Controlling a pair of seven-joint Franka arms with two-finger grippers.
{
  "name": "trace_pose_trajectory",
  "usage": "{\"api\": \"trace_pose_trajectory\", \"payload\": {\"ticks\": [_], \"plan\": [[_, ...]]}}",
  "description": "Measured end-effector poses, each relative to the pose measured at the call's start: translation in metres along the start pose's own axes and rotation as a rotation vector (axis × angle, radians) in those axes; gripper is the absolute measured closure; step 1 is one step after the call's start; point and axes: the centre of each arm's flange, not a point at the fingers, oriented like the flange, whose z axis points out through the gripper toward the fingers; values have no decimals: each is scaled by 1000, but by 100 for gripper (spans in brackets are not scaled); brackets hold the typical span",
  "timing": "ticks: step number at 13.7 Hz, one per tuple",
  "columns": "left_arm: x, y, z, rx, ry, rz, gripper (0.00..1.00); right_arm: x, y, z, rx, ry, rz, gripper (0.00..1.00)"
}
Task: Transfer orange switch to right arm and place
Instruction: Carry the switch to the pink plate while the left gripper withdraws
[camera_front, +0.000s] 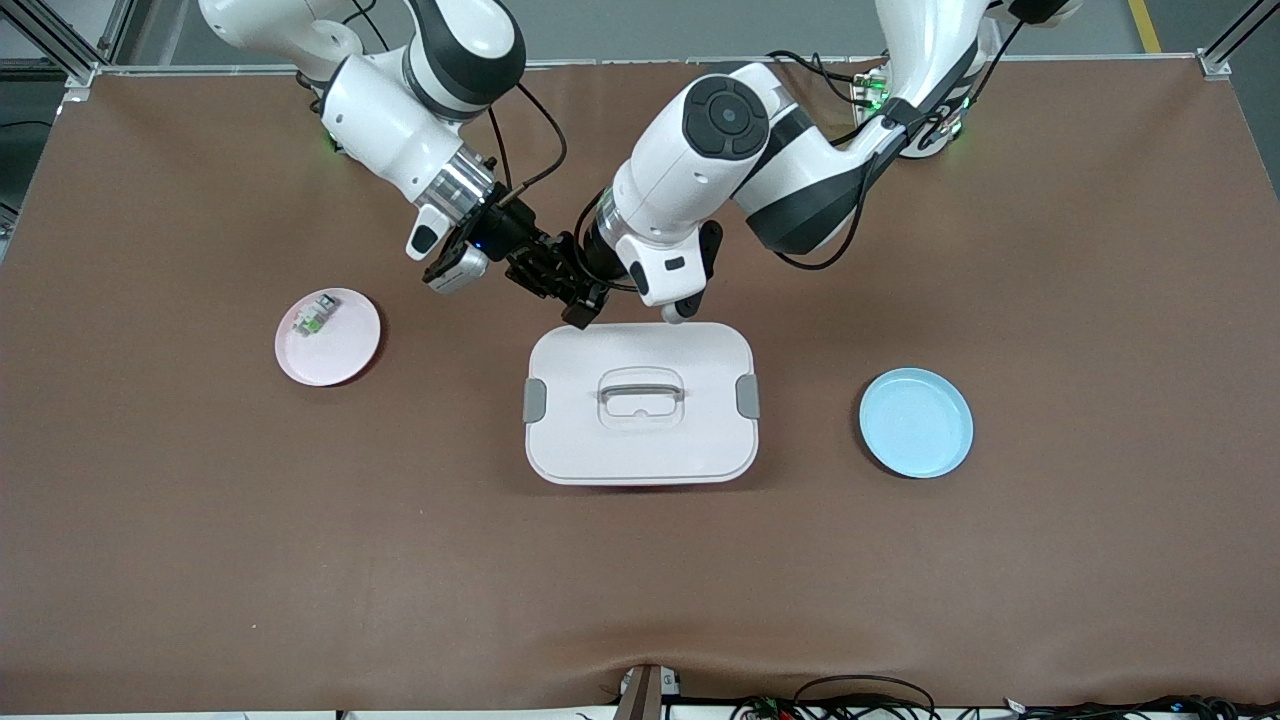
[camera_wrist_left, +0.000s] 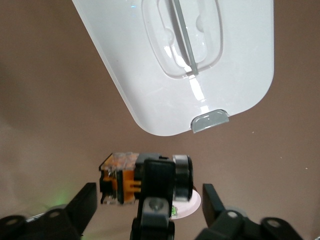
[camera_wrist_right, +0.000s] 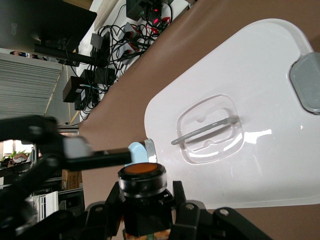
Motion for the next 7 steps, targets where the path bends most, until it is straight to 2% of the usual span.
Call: {"api": "trace_pose_trajectory", "payload": {"ticks": [3,7], "plan": [[9,2,-22,1,20,43,0,1,2,3,-6,-12,-5,57],[60,13,-84,5,89,169,0,13,2,3,-57,-68,-153,57]]}}
